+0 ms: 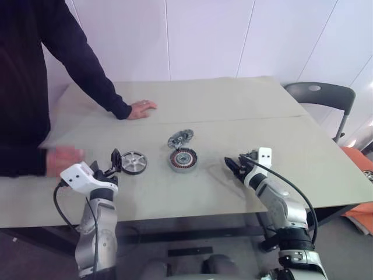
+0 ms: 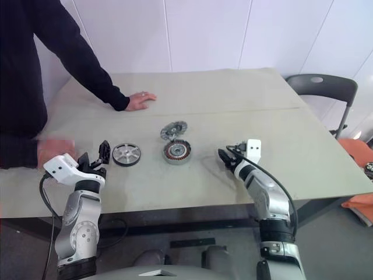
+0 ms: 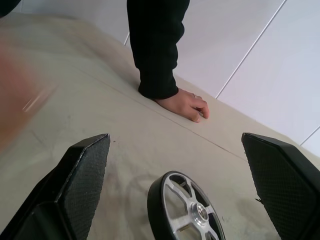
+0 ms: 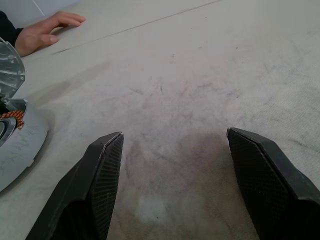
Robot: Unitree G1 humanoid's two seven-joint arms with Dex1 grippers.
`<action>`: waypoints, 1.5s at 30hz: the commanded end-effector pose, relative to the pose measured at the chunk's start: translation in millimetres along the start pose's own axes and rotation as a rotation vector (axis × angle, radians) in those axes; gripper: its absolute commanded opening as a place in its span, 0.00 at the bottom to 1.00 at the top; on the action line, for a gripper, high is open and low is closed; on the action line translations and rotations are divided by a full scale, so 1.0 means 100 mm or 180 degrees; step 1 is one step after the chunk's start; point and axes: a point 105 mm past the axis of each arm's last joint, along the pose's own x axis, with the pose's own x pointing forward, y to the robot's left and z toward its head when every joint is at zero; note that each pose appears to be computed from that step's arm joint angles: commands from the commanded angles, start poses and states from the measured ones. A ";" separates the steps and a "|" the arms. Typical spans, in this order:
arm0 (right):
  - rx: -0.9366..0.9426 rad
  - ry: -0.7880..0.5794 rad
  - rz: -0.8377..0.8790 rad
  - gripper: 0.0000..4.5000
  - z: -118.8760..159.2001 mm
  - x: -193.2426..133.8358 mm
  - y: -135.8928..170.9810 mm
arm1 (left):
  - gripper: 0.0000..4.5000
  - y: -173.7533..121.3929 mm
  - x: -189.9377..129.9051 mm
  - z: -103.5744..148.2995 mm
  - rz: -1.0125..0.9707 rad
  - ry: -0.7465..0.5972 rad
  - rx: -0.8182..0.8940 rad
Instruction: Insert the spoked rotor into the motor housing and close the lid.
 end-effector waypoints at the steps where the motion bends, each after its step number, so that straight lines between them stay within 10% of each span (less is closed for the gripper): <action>1: -0.0030 -0.0075 0.0004 0.77 0.08 0.00 0.01 | 1.00 -0.08 0.04 0.10 -0.0106 -0.0128 0.0025; 45: -0.0676 -0.0524 -0.0363 0.77 0.72 -0.23 -0.31 | 1.00 -0.10 0.09 0.09 -0.0149 -0.0117 0.0033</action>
